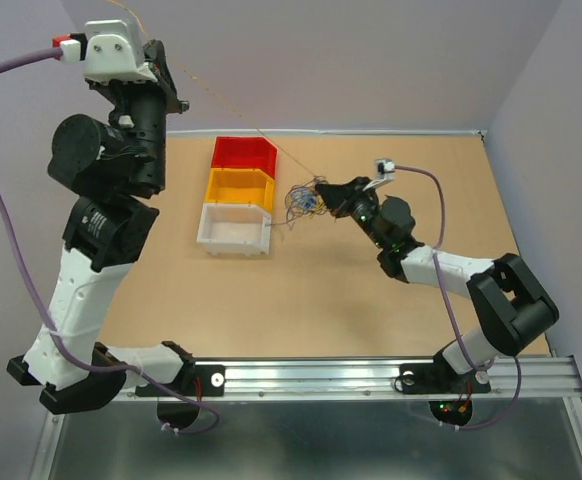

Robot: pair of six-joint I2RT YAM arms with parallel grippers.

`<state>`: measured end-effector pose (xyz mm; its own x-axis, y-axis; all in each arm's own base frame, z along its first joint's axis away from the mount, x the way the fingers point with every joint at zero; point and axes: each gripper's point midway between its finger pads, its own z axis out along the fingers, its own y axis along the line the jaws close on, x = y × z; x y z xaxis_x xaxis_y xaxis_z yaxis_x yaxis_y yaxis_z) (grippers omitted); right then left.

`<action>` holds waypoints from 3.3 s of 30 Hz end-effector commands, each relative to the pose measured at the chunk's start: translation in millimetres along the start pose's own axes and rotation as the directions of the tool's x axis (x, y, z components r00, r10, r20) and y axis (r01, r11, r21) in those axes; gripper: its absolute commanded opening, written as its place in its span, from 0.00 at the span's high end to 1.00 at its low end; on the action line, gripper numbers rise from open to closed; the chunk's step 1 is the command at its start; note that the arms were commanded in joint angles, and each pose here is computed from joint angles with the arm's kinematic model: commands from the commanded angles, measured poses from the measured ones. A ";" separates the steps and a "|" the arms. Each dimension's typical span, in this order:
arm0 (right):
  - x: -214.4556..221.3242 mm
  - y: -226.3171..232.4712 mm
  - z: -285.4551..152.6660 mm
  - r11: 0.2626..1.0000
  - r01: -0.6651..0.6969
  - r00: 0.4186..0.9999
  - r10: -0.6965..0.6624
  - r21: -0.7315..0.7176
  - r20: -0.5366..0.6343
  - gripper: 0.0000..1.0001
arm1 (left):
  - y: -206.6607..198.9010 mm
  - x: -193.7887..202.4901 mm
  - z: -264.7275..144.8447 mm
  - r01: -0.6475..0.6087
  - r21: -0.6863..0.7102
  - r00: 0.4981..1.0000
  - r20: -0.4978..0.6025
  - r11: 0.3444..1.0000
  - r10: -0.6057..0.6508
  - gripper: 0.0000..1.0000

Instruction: Untangle the cables

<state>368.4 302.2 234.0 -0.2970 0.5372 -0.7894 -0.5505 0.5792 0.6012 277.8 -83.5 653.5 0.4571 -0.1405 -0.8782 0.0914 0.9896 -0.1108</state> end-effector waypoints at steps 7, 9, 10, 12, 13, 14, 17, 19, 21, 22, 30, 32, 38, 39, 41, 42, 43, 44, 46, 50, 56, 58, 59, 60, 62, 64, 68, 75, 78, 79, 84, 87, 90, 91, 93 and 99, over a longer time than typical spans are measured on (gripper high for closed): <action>1.3 -221.9 -125.9 0.587 -0.062 0.998 0.047 0.807 0.042 0.86 | 199.6 -226.1 -173.3 0.390 -0.472 0.751 0.660 0.791 0.023 1.00; -4.7 -231.8 -132.8 0.559 -0.081 0.997 0.055 0.826 0.061 0.86 | 213.8 -235.8 -193.6 0.383 -0.499 0.740 0.670 0.777 0.066 1.00; -6.8 -234.2 -133.6 0.553 -0.094 0.995 0.061 0.828 0.073 0.86 | 225.1 -242.4 -207.5 0.360 -0.521 0.744 0.661 0.774 0.099 1.00; -8.0 -233.4 -131.2 0.558 -0.098 0.995 0.068 0.824 0.073 0.86 | 232.8 -244.3 -215.3 0.337 -0.533 0.753 0.647 0.776 0.118 1.00; -8.3 -232.2 -129.6 0.563 -0.099 0.995 0.072 0.821 0.071 0.86 | 240.8 -246.8 -226.0 0.324 -0.545 0.754 0.642 0.773 0.136 1.00; -8.8 -231.6 -129.0 0.564 -0.100 0.995 0.074 0.820 0.071 0.87 | 245.6 -243.8 -230.1 0.321 -0.540 0.758 0.639 0.778 0.131 1.00; -13.0 -227.3 -127.1 0.578 -0.093 0.996 0.066 0.811 0.066 0.88 | 232.3 -237.8 -218.9 0.250 -0.498 0.773 0.620 0.831 0.139 1.00; -17.4 -215.8 -120.5 0.627 -0.065 0.998 0.059 0.776 0.035 0.87 | 199.8 -223.5 -192.4 0.102 -0.430 0.807 0.563 0.897 0.178 1.00; -21.4 -194.8 -108.1 0.720 -0.013 0.999 0.039 0.694 -0.022 0.85 | 159.8 -199.1 -161.4 -0.022 -0.324 0.838 0.510 0.946 0.194 1.00; -22.5 -188.4 -105.6 0.747 0.001 0.999 0.030 0.664 -0.034 0.84 | 144.1 -186.7 -148.5 -0.068 -0.285 0.851 0.483 0.956 0.205 1.00; -31.1 -142.1 -97.6 0.889 0.022 1.000 -0.013 0.457 -0.024 0.68 | 5.8 14.7 -44.3 -0.358 0.071 0.928 0.134 0.931 0.347 1.00; -27.1 -134.7 -95.5 0.910 0.024 0.999 -0.007 0.414 -0.043 0.67 | -18.3 64.8 -34.1 -0.377 0.150 0.926 0.067 0.914 0.371 1.00; -20.5 -128.4 -90.7 0.929 0.019 0.997 0.009 0.370 -0.073 0.67 | -43.3 159.0 -7.9 -0.394 0.184 0.911 -0.056 0.901 0.410 1.00; -21.3 -125.1 -89.2 0.936 0.017 0.998 0.008 0.352 -0.070 0.67 | -43.6 160.8 -3.7 -0.367 0.184 0.921 -0.065 0.912 0.384 1.00; -20.8 -106.9 -84.2 0.968 0.017 0.997 0.002 0.249 -0.074 0.62 | -38.6 173.1 9.8 -0.316 0.192 0.933 -0.115 0.929 0.342 1.00; -18.3 -99.5 -82.7 0.979 0.018 0.997 -0.001 0.202 -0.084 0.56 | -39.9 182.1 14.1 -0.297 0.215 0.934 -0.137 0.930 0.330 1.00; -13.6 -83.8 -81.7 0.993 0.009 0.994 0.005 0.119 -0.112 0.54 | -35.8 192.8 16.5 -0.289 0.260 0.928 -0.162 0.921 0.337 1.00; -12.4 -76.6 -81.0 0.997 0.008 0.993 0.001 0.080 -0.118 0.53 | -34.9 197.2 17.4 -0.274 0.277 0.928 -0.175 0.921 0.328 1.00; -12.8 -63.8 -78.9 1.000 0.014 0.992 -0.012 0.016 -0.124 0.51 | -41.0 215.3 12.8 -0.241 0.356 0.927 -0.192 0.903 0.323 1.00; -8.4 -50.4 -75.9 0.999 0.022 0.990 -0.027 -0.036 -0.140 0.50 | -65.4 264.3 -14.9 -0.202 0.540 0.904 -0.218 0.817 0.368 1.00; -0.3 -28.8 -72.3 0.990 0.044 0.983 -0.067 -0.136 -0.171 0.50 | -69.6 309.4 -31.0 -0.148 0.579 0.892 -0.272 0.802 0.361 1.00; 5.8 -16.9 -70.0 0.980 0.052 0.978 -0.089 -0.192 -0.186 0.45 | -59.5 312.7 -30.9 -0.148 0.539 0.892 -0.290 0.829 0.347 1.00; 10.5 -7.7 -69.7 0.968 0.066 0.972 -0.117 -0.243 -0.204 0.41 | -56.6 309.9 -31.1 -0.138 0.529 0.896 -0.294 0.837 0.333 1.00; 14.7 7.6 -66.4 0.952 0.074 0.967 -0.141 -0.296 -0.212 0.39 | -58.1 309.2 -34.6 -0.100 0.533 0.902 -0.308 0.840 0.303 1.00; 29.0 17.7 -63.6 0.930 0.103 0.953 -0.195 -0.354 -0.233 0.34 | -68.7 304.4 -49.0 -0.029 0.590 0.917 -0.305 0.807 0.256 1.00; 47.7 29.9 -60.7 0.912 0.106 0.940 -0.222 -0.396 -0.260 0.29 | -80.9 310.5 -68.4 0.050 0.644 0.917 -0.333 0.764 0.221 1.00; 76.3 46.8 -57.3 0.883 0.133 0.918 -0.281 -0.451 -0.279 0.28 | -99.2 317.4 -91.2 0.156 0.714 0.909 -0.374 0.682 0.184 1.00; 102.0 79.9 -38.6 0.848 0.191 0.906 -0.346 -0.495 -0.244 0.28 | -90.4 310.3 -88.3 0.136 0.669 0.926 -0.348 0.731 0.146 1.00; 111.3 95.5 -9.8 0.840 0.172 0.911 -0.334 -0.515 -0.242 0.25 | -87.1 298.7 -90.0 0.126 0.661 0.936 -0.326 0.740 0.131 1.00; 111.7 99.6 -2.2 0.841 0.159 0.916 -0.322 -0.518 -0.241 0.23 | -87.5 296.8 -90.8 0.127 0.661 0.939 -0.321 0.739 0.126 1.00; 116.4 119.1 46.4 0.840 0.132 0.937 -0.280 -0.527 -0.211 0.23 | -77.3 286.3 -87.2 0.108 0.624 0.947 -0.301 0.774 0.110 1.00; 119.7 116.1 74.3 0.873 0.124 0.954 -0.235 -0.472 -0.185 0.23 | -62.2 279.3 -81.2 0.100 0.565 0.953 -0.292 0.819 0.085 1.00; 125.5 111.5 90.8 0.879 0.123 0.960 -0.222 -0.460 -0.168 0.24 | -50.8 279.0 -80.4 0.108 0.543 0.954 -0.293 0.833 0.068 1.00; 135.1 110.1 93.1 0.871 0.115 0.957 -0.226 -0.478 -0.182 0.25 | -47.1 277.7 -80.3 0.112 0.543 0.955 -0.291 0.832 0.061 1.00; 132.2 116.3 102.2 0.862 0.107 0.961 -0.217 -0.496 -0.170 0.29 | -44.3 279.0 -81.8 0.123 0.545 0.955 -0.293 0.829 0.051 1.00; 118.2 129.6 112.1 0.849 0.110 0.969 -0.206 -0.517 -0.133 0.76 | -30.8 287.8 -74.6 0.142 0.509 0.949 -0.315 0.849 0.031 1.00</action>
<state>346.3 499.8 159.2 -0.3917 0.1880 -0.9007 -0.8522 0.2950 0.4322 340.4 -155.4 351.8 0.1033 -0.0456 -0.9936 0.5863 0.8098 0.0238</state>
